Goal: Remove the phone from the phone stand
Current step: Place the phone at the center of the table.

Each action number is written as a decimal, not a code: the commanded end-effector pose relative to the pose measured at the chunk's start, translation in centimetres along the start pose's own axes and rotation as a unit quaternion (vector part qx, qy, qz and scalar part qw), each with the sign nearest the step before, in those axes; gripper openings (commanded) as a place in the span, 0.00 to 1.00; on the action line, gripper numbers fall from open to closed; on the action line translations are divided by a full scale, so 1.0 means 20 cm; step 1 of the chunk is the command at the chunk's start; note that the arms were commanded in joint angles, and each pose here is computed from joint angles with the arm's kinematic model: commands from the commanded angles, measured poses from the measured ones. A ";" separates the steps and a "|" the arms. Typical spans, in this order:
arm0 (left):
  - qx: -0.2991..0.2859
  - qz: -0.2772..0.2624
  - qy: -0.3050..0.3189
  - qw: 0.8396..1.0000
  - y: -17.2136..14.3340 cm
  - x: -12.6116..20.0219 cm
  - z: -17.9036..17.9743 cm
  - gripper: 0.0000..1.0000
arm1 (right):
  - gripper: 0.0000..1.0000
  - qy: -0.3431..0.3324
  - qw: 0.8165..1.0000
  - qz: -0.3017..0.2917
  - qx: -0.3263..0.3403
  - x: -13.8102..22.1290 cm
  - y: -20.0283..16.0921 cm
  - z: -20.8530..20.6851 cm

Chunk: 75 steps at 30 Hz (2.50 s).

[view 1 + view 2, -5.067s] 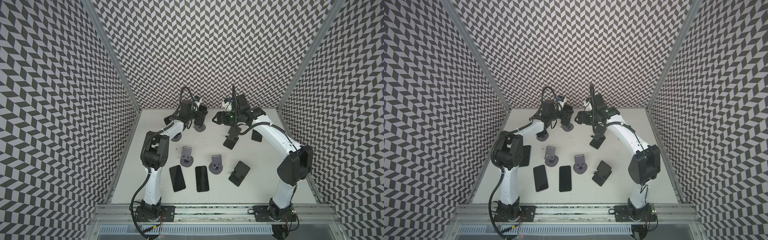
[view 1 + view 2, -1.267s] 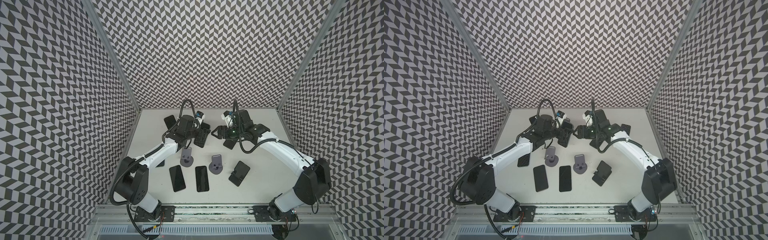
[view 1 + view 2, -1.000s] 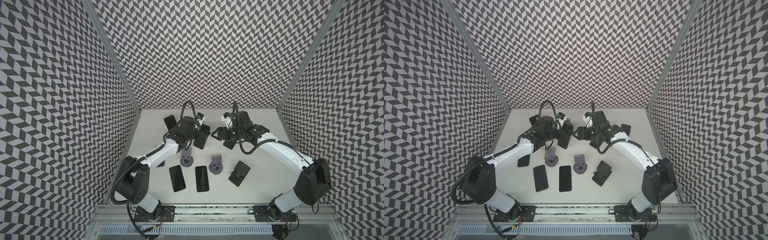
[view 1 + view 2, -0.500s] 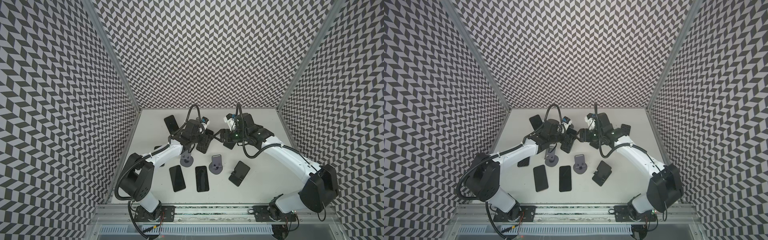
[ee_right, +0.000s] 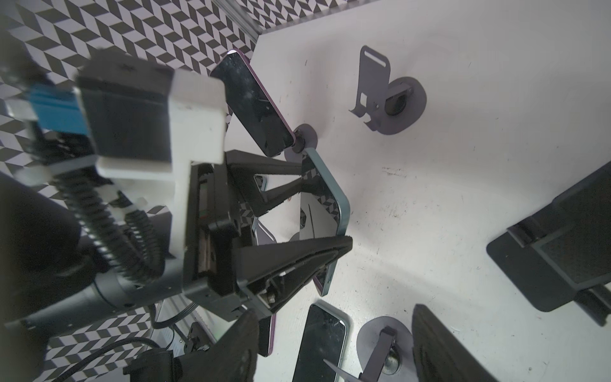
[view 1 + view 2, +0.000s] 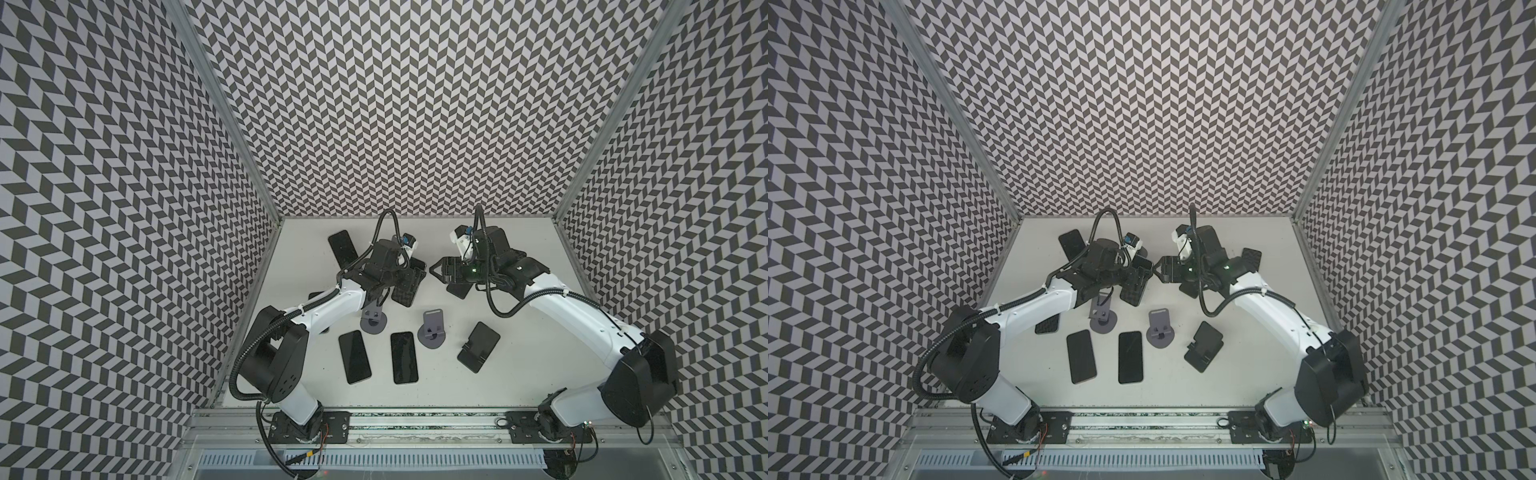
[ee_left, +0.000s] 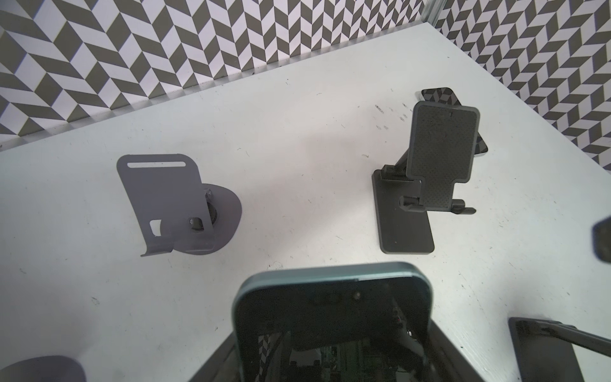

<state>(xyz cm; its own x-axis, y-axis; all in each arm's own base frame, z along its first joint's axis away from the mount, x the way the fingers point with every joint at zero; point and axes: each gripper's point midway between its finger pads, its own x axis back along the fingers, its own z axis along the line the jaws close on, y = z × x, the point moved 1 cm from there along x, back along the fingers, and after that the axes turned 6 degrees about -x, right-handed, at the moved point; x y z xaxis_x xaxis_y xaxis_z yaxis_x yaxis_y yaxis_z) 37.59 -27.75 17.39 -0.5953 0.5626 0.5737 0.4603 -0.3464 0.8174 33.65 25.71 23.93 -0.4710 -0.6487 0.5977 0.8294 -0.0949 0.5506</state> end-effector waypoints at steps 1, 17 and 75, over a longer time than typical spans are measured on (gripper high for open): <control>-0.017 -0.019 0.009 1.000 0.08 -0.02 0.01 0.61 | 0.71 -0.009 0.998 -0.055 0.039 0.07 0.14 0.05; -0.043 0.015 0.014 0.999 0.01 -0.16 0.04 0.62 | 0.69 -0.021 0.997 -0.075 0.031 0.07 0.13 0.00; -0.024 0.080 0.003 0.996 -0.14 -0.34 0.09 0.62 | 0.68 -0.025 0.997 -0.064 0.029 0.06 0.11 -0.01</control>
<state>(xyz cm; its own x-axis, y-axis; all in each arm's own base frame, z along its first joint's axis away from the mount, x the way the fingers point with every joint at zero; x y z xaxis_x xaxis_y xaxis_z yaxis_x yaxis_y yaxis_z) 40.69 -28.60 9.69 -0.5068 0.4651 0.7258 0.5418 -0.4831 0.6879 34.63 24.40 24.52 -0.5612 -0.5850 0.5855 0.7752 -0.1237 0.6194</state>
